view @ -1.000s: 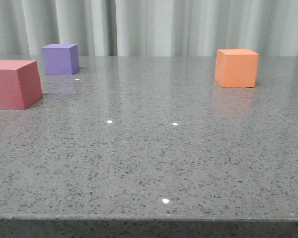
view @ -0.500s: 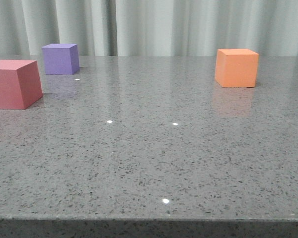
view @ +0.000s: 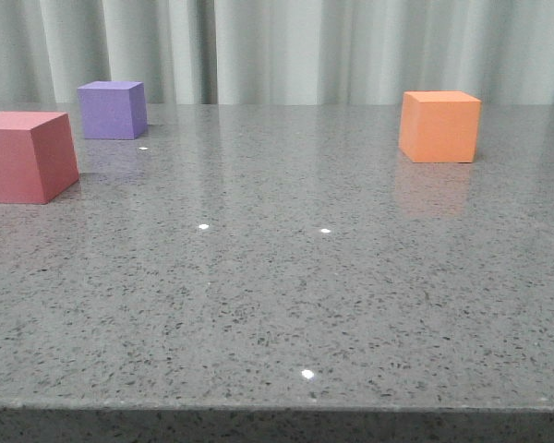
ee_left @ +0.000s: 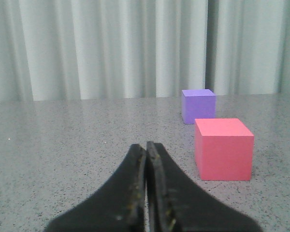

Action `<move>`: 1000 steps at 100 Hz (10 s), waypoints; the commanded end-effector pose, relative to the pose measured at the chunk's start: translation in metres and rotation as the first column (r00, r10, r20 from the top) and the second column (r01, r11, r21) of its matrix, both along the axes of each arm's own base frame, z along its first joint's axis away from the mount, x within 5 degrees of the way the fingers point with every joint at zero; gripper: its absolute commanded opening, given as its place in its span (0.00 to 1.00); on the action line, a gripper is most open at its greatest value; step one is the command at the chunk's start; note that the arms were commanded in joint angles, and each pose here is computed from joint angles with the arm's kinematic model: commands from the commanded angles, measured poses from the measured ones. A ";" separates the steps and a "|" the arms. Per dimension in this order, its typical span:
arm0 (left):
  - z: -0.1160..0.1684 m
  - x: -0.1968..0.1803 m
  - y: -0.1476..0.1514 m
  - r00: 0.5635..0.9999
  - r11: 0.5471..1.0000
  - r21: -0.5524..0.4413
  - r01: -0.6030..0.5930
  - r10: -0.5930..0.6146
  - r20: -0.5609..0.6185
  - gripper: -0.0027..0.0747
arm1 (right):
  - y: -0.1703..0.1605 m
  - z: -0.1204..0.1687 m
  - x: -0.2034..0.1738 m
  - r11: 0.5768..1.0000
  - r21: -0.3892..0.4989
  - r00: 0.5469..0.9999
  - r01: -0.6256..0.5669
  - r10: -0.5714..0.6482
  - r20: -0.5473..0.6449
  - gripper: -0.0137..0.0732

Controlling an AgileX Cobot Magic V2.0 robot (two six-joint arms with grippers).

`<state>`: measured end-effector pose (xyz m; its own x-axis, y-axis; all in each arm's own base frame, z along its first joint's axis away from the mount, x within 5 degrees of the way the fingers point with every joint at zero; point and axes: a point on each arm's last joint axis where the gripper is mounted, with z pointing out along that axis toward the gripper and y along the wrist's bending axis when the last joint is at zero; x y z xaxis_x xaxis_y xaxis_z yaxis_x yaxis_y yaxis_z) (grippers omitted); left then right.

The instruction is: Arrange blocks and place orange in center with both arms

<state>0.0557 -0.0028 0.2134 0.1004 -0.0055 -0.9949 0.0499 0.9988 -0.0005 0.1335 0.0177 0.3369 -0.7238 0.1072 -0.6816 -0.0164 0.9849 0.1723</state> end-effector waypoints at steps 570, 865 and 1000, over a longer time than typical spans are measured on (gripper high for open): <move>-0.006 -0.001 0.000 0.998 1.000 -0.003 0.004 -0.004 0.064 0.01 | -0.003 0.078 0.170 0.981 -0.178 0.974 0.079 -0.038 0.223 0.85; 0.170 0.100 -0.006 0.860 0.998 -0.059 -0.014 -0.018 -0.509 0.01 | -0.015 -0.008 -0.027 0.993 -0.043 0.775 0.106 -0.056 0.630 0.08; 0.195 0.171 -0.068 0.759 0.958 -0.208 0.195 -0.282 -0.587 0.84 | -0.015 -0.008 -0.027 0.993 -0.043 0.775 0.106 -0.056 0.630 0.08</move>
